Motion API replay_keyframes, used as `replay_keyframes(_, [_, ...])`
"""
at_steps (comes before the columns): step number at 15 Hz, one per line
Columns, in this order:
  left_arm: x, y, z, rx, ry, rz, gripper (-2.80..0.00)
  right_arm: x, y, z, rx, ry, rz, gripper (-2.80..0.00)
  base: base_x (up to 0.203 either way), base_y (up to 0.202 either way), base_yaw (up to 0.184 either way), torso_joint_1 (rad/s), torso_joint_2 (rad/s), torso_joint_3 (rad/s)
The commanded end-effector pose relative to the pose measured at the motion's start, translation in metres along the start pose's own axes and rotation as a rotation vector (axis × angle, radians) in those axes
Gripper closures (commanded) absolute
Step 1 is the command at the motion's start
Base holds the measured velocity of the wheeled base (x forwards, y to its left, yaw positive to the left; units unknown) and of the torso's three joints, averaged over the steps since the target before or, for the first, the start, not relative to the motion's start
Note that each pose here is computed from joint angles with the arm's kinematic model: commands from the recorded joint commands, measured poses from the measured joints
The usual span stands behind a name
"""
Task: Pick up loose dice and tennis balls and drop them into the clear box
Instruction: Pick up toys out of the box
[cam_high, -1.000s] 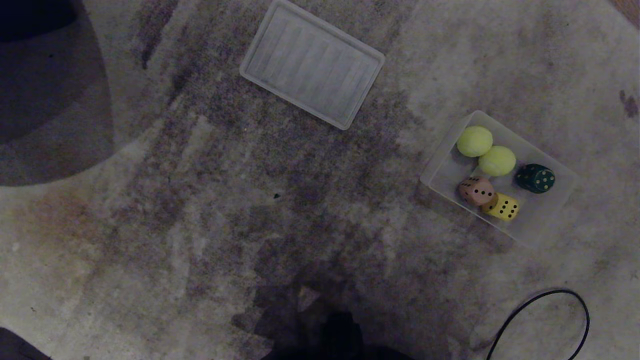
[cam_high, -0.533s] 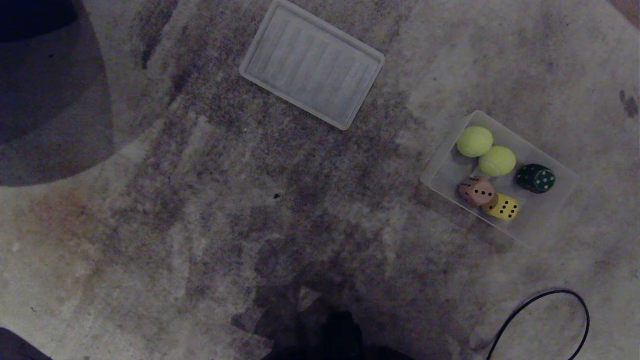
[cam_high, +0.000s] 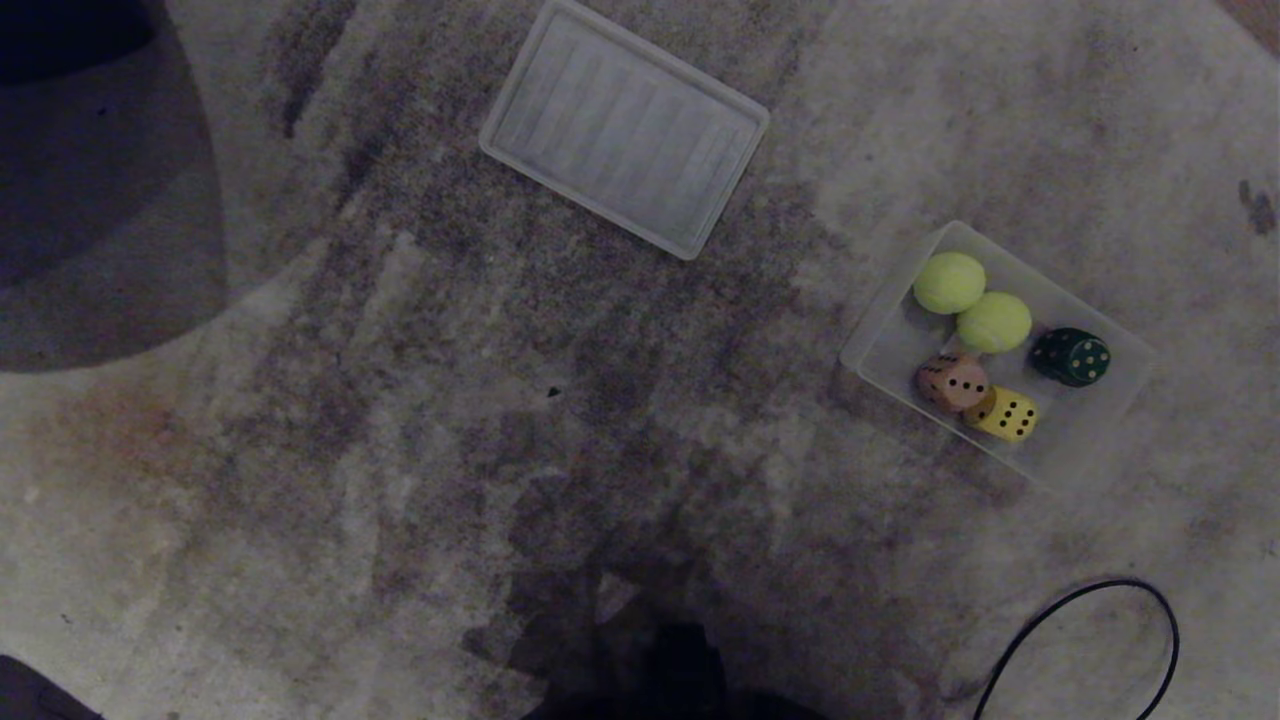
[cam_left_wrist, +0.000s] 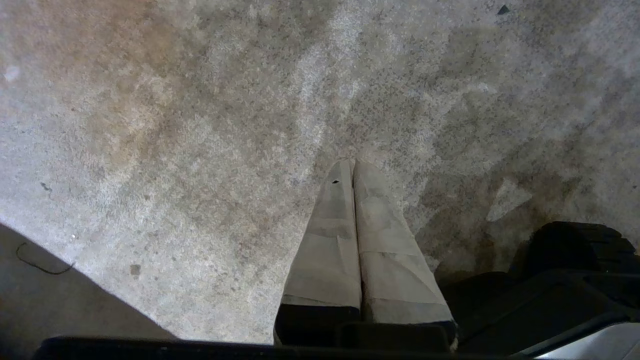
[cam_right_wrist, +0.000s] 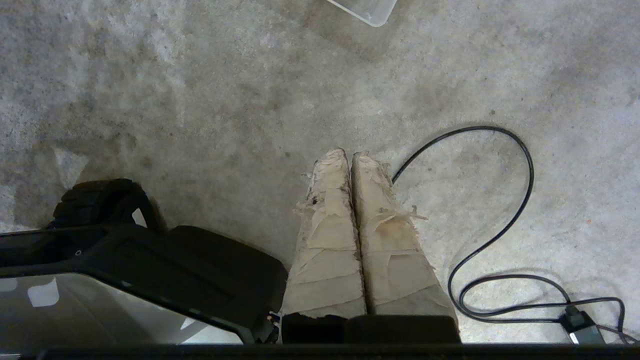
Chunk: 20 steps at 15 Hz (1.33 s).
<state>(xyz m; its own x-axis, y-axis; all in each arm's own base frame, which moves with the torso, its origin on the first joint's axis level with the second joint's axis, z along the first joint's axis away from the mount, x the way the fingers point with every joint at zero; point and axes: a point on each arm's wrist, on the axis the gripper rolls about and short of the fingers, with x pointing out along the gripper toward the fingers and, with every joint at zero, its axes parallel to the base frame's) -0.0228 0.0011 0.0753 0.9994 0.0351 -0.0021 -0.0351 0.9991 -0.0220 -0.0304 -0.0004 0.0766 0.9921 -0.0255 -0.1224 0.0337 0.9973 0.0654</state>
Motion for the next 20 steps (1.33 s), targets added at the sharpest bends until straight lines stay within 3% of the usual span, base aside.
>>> replay_keyframes(1, [0.0001,0.0,-0.0004,0.001,0.001,0.0,0.0,0.0001,0.0,0.0002,0.0,0.004,0.0,0.0,0.0,0.0,0.0,0.002,0.0,0.032])
replay_keyframes(20, [0.0001,0.0,-0.0004,-0.004,0.001,0.002,0.0,0.0002,0.0,0.0002,0.002,0.003,-0.002,0.0,0.0,0.0,0.0,0.003,0.0,0.192])
